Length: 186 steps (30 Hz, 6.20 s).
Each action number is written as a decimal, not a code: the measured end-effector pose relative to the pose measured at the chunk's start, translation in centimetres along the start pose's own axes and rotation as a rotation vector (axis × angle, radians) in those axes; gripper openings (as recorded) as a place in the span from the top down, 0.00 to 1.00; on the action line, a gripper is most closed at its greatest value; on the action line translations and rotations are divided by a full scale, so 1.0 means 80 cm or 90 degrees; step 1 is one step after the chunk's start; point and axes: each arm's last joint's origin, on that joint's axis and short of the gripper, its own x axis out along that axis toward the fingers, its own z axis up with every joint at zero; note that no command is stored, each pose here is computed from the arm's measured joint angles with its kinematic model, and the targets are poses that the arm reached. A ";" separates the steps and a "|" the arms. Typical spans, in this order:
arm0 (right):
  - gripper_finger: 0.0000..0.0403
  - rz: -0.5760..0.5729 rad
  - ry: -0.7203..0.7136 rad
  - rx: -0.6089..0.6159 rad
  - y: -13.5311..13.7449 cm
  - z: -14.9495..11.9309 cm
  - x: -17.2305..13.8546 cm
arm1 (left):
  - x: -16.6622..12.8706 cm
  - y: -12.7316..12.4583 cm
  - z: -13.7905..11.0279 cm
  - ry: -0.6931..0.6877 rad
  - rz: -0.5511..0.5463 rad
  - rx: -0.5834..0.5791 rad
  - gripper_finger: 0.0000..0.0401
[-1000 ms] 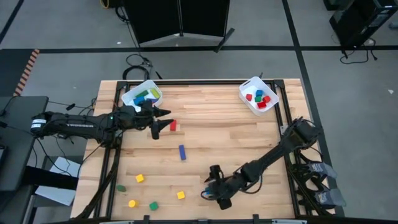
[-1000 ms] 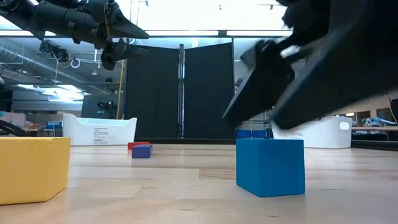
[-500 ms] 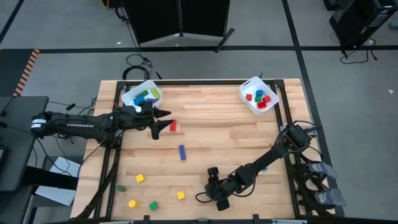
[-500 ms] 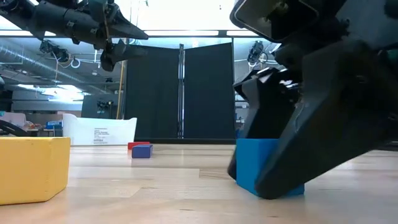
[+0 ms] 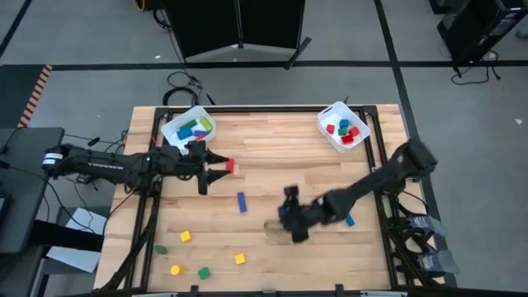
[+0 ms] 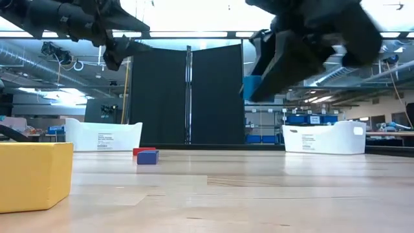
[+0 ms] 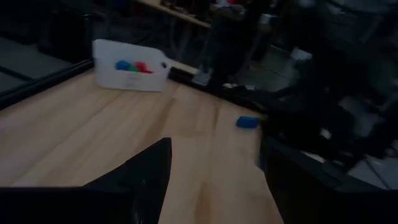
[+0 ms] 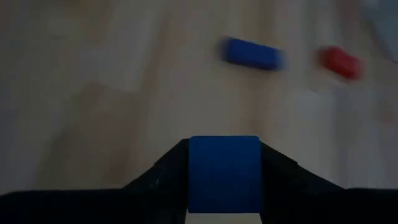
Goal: Sort blocks by size
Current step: Put the small blue block into the right white bin, then put the large violet block into the left white bin
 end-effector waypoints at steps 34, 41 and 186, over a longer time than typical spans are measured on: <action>0.14 -0.543 0.105 0.693 -0.267 -0.262 -0.094 | 0.020 -0.057 0.012 0.274 0.147 0.030 0.44; 0.13 -0.469 -0.025 0.618 -0.261 -0.225 -0.089 | 0.017 -0.071 0.001 0.420 0.154 0.030 0.44; 0.33 -0.155 -0.446 0.351 -0.135 -0.079 -0.056 | 0.072 0.116 0.066 0.560 0.809 -0.187 0.74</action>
